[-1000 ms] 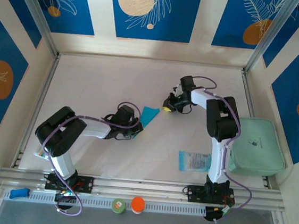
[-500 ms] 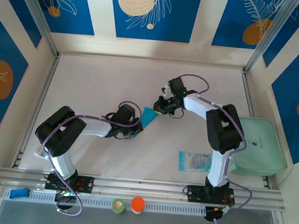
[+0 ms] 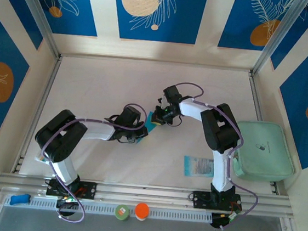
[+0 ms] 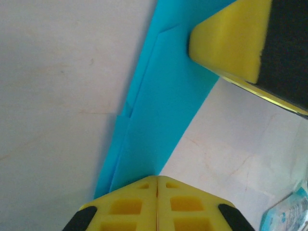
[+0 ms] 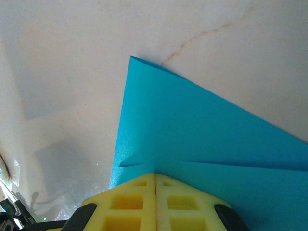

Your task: Fold a paper plane with a square sheet of paper (pick it up from the middle)

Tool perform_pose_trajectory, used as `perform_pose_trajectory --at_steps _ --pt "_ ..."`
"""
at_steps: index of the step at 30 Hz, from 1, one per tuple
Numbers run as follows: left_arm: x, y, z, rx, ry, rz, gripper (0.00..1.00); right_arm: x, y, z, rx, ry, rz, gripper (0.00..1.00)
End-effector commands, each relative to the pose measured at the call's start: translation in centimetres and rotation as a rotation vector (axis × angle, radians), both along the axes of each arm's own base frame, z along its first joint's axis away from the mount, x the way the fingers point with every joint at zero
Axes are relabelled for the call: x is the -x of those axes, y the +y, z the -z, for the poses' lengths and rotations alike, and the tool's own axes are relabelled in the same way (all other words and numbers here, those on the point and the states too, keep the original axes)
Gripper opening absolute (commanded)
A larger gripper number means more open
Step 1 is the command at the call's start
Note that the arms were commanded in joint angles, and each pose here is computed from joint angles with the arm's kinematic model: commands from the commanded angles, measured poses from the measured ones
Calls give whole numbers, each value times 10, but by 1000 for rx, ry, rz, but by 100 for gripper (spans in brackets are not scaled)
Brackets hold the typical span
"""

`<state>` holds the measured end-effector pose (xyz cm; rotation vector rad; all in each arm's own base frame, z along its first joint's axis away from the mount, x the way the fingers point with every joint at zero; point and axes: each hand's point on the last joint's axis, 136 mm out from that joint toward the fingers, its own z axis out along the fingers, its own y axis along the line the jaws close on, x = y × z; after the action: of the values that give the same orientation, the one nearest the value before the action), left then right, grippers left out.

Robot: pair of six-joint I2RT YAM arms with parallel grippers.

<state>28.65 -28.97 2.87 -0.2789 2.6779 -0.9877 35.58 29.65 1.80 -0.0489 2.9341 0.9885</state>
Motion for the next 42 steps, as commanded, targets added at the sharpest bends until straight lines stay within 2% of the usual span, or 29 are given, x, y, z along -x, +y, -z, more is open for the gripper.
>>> perform_pose_trajectory --at_steps 1,11,20,42 --pt "-15 -14 -27 61 -71 42 11 7 -14 22 68 56 8 5" --pt "-22 -17 8 6 -11 45 9 11 -15 28 65 86 11 5" --pt "15 11 35 -37 70 29 6 11 -23 33 83 110 24 5" --pt "56 51 28 -55 114 -13 6 8 -29 33 103 113 16 5"
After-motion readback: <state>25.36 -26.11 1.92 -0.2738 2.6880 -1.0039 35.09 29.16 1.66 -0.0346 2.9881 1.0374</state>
